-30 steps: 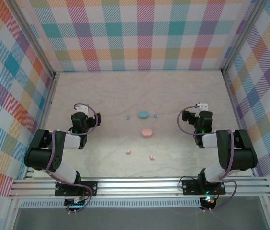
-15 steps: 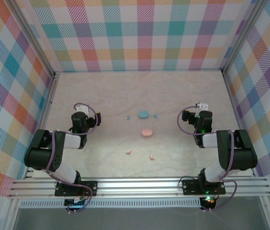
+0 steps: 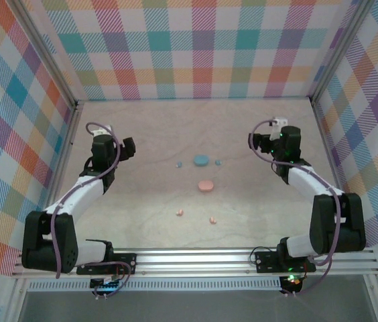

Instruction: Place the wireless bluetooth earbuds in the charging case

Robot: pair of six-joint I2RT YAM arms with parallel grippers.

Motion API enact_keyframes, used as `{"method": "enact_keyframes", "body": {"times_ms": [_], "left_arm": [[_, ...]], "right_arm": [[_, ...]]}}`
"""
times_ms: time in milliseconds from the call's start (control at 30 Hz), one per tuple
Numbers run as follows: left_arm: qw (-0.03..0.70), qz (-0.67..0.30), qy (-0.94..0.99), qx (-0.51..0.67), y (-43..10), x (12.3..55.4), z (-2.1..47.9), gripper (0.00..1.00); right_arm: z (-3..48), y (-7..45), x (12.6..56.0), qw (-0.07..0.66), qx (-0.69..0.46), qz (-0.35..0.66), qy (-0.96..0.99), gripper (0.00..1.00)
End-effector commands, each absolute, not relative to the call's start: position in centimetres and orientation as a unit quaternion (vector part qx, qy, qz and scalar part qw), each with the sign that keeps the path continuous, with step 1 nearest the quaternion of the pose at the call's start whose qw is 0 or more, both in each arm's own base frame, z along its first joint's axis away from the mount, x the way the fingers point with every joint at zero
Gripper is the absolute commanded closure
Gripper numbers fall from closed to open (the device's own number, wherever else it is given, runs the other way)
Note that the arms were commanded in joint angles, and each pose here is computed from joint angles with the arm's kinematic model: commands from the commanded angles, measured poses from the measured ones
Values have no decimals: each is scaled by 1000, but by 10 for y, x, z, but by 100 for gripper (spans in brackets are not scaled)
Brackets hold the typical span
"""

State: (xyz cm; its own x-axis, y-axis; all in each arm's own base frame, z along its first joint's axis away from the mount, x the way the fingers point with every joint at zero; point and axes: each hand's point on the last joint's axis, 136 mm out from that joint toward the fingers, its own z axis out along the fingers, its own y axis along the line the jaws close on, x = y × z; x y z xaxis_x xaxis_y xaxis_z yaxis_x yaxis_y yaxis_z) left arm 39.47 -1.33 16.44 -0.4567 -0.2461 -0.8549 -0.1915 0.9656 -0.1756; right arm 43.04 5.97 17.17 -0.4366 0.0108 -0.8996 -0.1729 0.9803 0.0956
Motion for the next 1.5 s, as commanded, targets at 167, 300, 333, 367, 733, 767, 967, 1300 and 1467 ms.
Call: {"method": "enact_keyframes", "body": {"times_ms": [167, 300, 333, 367, 733, 767, 967, 1300, 1467], "left_arm": [[263, -123, 933, -214, -73, 314, 92, 9], [216, -200, 943, -157, -137, 289, 73, 9], [194, -212, 948, -141, -154, 280, 67, 9], [178, -218, 951, -127, -168, 273, 63, 9], [143, -222, 961, -86, -219, 276, 60, 16], [142, -226, 960, -83, -223, 278, 62, 17], [137, -236, 958, -83, -235, 286, 63, 18], [137, -239, 958, -78, -237, 282, 66, 17], [137, -241, 958, -70, -238, 281, 72, 20]], "right_arm": [[118, 191, 420, 341, -321, 111, 877, 3], [109, 235, 414, 303, -377, 203, 851, 3], [115, 245, 410, 300, -391, 234, 838, 4], [118, 252, 408, 297, -402, 255, 828, 4], [78, 262, 393, 263, -547, 164, 778, 4], [75, 263, 394, 264, -553, 154, 775, 4], [63, 272, 396, 251, -578, 156, 761, 1], [40, 277, 400, 218, -608, 142, 750, 2], [31, 279, 399, 207, -611, 148, 750, 3]]}}
